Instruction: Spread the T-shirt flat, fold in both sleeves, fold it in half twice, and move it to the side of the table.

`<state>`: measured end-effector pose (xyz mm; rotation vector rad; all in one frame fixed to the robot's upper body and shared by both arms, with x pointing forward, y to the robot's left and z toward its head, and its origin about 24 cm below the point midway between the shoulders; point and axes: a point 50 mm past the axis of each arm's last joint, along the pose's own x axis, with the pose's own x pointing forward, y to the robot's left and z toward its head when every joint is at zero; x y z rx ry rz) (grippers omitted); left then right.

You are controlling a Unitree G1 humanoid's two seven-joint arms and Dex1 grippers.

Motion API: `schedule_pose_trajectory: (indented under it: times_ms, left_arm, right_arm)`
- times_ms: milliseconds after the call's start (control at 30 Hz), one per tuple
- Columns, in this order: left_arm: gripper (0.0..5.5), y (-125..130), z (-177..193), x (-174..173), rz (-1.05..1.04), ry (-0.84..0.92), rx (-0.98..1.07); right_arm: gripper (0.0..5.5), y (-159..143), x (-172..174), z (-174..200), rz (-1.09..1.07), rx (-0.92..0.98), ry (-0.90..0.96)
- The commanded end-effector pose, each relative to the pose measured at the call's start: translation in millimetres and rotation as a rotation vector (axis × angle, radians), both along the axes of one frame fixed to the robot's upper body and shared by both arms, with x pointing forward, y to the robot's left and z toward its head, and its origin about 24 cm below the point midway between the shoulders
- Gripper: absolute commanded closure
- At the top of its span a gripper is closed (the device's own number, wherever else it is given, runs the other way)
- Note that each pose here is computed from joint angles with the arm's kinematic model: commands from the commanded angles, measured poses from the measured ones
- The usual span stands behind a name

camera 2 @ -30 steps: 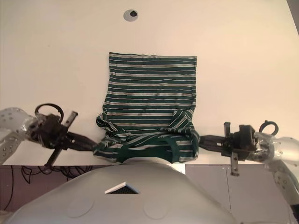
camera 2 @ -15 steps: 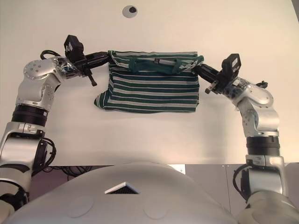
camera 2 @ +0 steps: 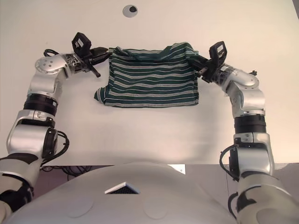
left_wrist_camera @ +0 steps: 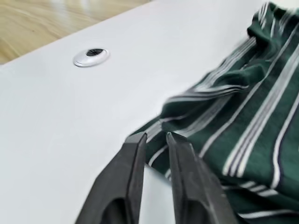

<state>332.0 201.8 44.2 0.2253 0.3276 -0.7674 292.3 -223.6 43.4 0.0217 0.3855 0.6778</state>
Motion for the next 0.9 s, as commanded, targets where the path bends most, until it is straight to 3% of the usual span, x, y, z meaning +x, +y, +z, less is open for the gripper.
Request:
schedule_pose_trajectory:
  times_ms: [33,167,267,367,500,633,767,900]
  left_arm:
    - [4.05,7.3,10.4,13.2,0.120,0.033,-0.106]
    - [3.47,15.4,11.4,18.8,0.211,0.071,-0.152]
    - [3.47,-8.3,43.2,-2.6,-0.124,-0.172,-0.302]
    - [3.47,-36.4,43.7,-52.2,-0.511,-0.207,-0.287]
    - [3.47,-45.0,-5.2,-91.7,-0.773,-0.118,0.106]
    - [3.47,-28.8,-34.2,-88.9,-0.854,-0.150,0.542]
    - [3.47,-16.5,-37.0,-75.3,-0.859,-0.255,0.755]
    - [3.47,-3.0,-30.8,-56.5,-0.875,-0.396,0.949]
  right_arm:
    - [3.90,-4.9,23.0,9.2,-0.138,0.066,0.020]
    - [3.20,-5.6,33.3,11.5,-0.199,0.101,0.025]
    - [3.20,-2.6,22.7,20.8,-0.063,-0.106,-0.219]
    - [3.20,4.1,9.0,26.3,0.107,-0.280,-0.399]
    - [3.20,-1.5,7.3,8.7,0.210,-0.655,-0.455]
    - [3.20,-15.7,3.1,-3.9,0.288,-0.907,-0.449]
    - [3.20,-13.1,-15.5,-5.5,0.452,-0.924,-0.446]
    - [3.20,0.7,-69.8,-5.8,0.775,-0.861,-0.376]
